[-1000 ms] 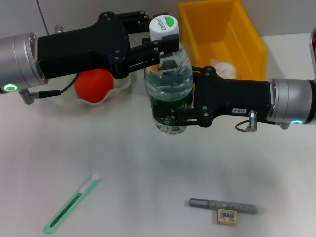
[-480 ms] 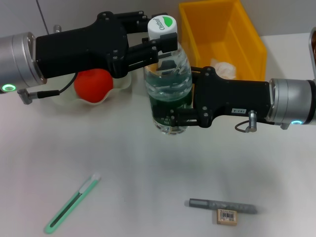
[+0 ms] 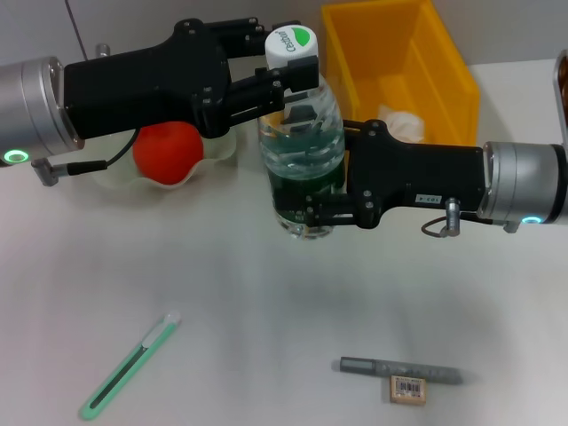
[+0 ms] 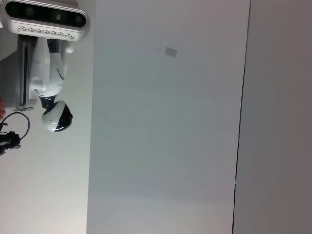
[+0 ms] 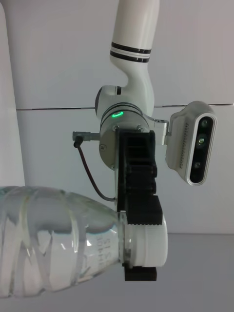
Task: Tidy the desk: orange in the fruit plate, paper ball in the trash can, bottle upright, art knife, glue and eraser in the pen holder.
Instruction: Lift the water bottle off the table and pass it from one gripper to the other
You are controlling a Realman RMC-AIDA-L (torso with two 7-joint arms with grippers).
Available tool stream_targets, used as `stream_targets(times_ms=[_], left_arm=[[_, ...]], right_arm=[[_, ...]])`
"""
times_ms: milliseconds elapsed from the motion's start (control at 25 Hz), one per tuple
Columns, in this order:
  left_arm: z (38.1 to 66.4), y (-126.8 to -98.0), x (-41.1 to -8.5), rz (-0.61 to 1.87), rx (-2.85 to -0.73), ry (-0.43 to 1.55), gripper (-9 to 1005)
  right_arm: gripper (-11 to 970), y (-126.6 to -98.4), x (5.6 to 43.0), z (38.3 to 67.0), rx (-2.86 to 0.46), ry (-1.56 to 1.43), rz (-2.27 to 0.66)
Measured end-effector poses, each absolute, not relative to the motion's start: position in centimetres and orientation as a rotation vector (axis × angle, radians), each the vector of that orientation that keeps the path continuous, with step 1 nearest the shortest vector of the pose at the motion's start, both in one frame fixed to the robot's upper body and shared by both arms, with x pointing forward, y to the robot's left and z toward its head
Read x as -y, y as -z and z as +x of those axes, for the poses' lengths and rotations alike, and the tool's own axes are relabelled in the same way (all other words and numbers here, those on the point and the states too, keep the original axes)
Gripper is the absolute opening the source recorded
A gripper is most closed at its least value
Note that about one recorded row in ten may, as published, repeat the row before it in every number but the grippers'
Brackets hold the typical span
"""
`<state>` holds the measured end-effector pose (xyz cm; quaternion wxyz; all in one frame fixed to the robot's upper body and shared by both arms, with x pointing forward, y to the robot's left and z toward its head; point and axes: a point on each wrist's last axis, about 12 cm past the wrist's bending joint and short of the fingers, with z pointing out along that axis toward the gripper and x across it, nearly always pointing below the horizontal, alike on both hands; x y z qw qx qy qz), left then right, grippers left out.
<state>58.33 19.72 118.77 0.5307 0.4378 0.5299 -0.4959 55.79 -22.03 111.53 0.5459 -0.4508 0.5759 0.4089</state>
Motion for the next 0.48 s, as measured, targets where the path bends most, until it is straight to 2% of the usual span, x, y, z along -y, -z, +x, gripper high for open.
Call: stream_targets(times_ms=[480], left_arm=[[58.48, -118.71, -19.69, 1.035, -1.273, 1.175, 430]], right_arm=[[759, -112.20, 21.98, 56.12, -1.408, -1.001, -1.076]])
